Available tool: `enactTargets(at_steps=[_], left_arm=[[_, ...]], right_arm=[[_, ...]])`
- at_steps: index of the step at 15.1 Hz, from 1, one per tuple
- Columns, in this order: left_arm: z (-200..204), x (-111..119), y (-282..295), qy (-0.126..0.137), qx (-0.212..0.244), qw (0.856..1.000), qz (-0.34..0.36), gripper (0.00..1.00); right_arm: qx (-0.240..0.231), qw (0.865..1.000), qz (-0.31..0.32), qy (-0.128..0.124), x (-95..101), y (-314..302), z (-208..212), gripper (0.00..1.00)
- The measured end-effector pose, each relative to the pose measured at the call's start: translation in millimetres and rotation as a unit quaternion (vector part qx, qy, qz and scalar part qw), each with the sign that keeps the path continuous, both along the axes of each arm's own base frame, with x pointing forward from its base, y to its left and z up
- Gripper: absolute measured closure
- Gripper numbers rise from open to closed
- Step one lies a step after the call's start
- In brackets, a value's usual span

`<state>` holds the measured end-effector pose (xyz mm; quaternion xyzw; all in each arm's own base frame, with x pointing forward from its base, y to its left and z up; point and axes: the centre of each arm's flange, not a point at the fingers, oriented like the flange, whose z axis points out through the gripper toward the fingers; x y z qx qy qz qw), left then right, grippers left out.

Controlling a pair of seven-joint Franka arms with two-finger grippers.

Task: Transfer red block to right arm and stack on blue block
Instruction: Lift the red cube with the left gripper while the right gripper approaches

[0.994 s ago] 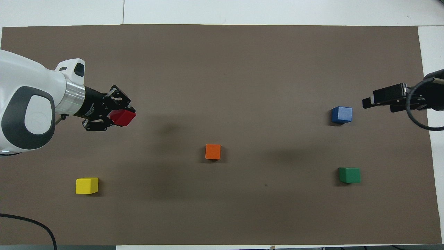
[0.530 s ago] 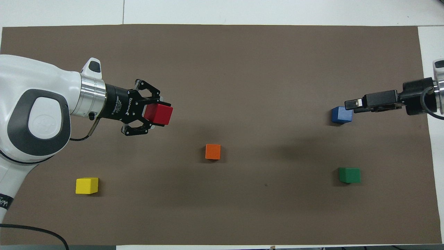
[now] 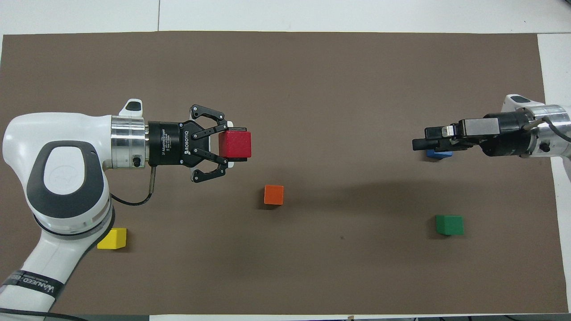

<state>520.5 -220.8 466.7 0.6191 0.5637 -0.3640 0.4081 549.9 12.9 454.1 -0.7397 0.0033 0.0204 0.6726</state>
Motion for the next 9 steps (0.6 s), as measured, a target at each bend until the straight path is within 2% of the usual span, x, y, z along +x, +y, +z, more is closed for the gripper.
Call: enactTargets(at_steps=[3, 5, 7, 9], left_arm=[[-14.3, -21.2, -22.4, 0.043, -0.057, 0.997, 0.038, 0.45], [-16.4, -32.6, -40.4, 0.055, -0.074, 0.995, 0.044, 0.45], [-12.7, -39.2, -54.2, 0.061, -0.091, 0.993, 0.051, 0.45], [-10.7, -46.5, -71.2, 0.065, -0.1, 0.99, 0.07, 0.45]], right_arm=[[0.091, 0.996, 0.016, 0.012, -1.0, 7.2, -42.7, 0.0], [0.148, 0.989, 0.019, 0.027, 1.5, 9.3, -65.0, 0.0], [0.181, 0.983, 0.02, 0.037, 3.2, 11.0, -82.2, 0.0], [0.211, 0.977, 0.02, 0.034, 4.3, 14.6, -96.1, 0.0]])
